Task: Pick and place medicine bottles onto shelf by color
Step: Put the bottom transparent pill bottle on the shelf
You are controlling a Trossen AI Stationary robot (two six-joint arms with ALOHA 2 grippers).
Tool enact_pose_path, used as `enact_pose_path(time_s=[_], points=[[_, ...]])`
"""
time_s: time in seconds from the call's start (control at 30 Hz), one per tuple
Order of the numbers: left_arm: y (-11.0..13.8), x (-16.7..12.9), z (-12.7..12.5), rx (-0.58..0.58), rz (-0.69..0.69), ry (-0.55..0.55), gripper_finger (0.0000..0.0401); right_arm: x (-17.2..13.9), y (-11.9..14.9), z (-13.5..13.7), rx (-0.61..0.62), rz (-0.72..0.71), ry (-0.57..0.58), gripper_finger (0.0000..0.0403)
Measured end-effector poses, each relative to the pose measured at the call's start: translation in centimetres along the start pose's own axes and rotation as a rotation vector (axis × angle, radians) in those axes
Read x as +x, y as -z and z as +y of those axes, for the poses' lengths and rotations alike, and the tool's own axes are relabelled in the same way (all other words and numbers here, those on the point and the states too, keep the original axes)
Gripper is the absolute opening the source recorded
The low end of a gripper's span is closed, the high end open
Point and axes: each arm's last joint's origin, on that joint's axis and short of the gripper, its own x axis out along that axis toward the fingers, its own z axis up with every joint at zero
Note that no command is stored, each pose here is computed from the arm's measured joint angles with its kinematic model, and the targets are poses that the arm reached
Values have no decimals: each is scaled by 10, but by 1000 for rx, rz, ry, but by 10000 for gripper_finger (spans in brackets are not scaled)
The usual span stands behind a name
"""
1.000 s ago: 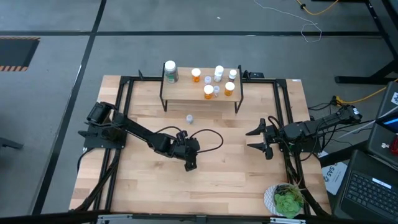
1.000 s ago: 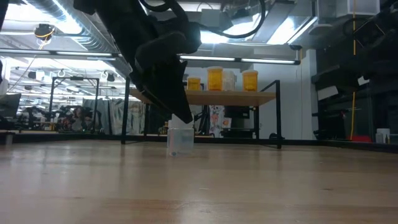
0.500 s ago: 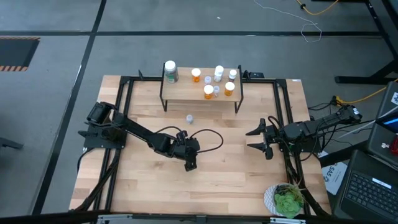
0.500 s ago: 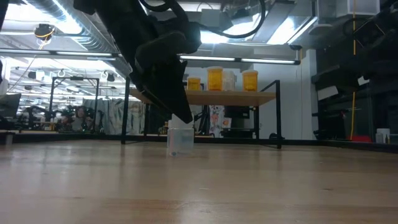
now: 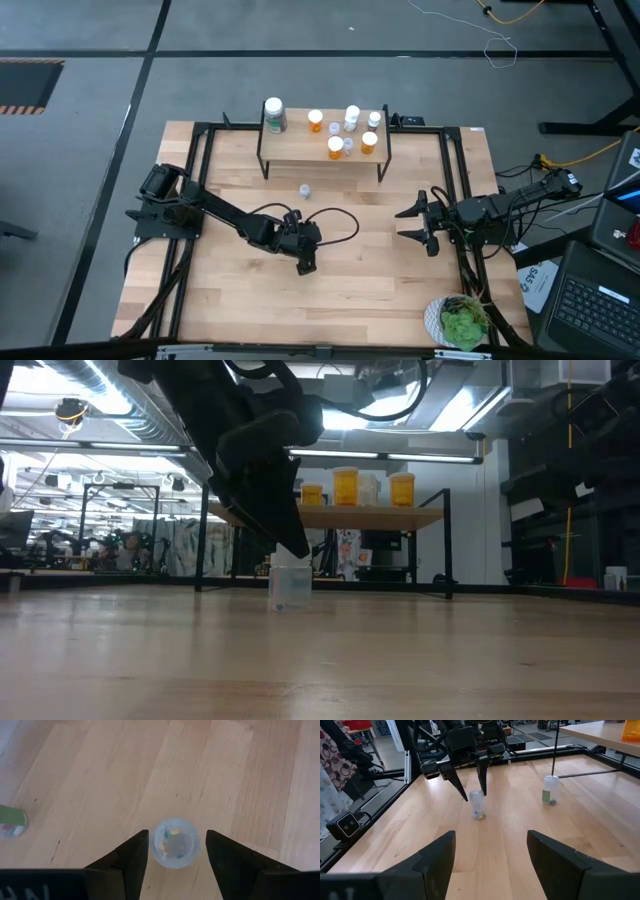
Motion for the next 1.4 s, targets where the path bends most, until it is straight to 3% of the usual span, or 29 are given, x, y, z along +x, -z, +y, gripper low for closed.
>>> enact_pose_path(time_s=[1.4], points=[[1,0,-1,-32,13,25,193,0,0,0,4,1,1,248]])
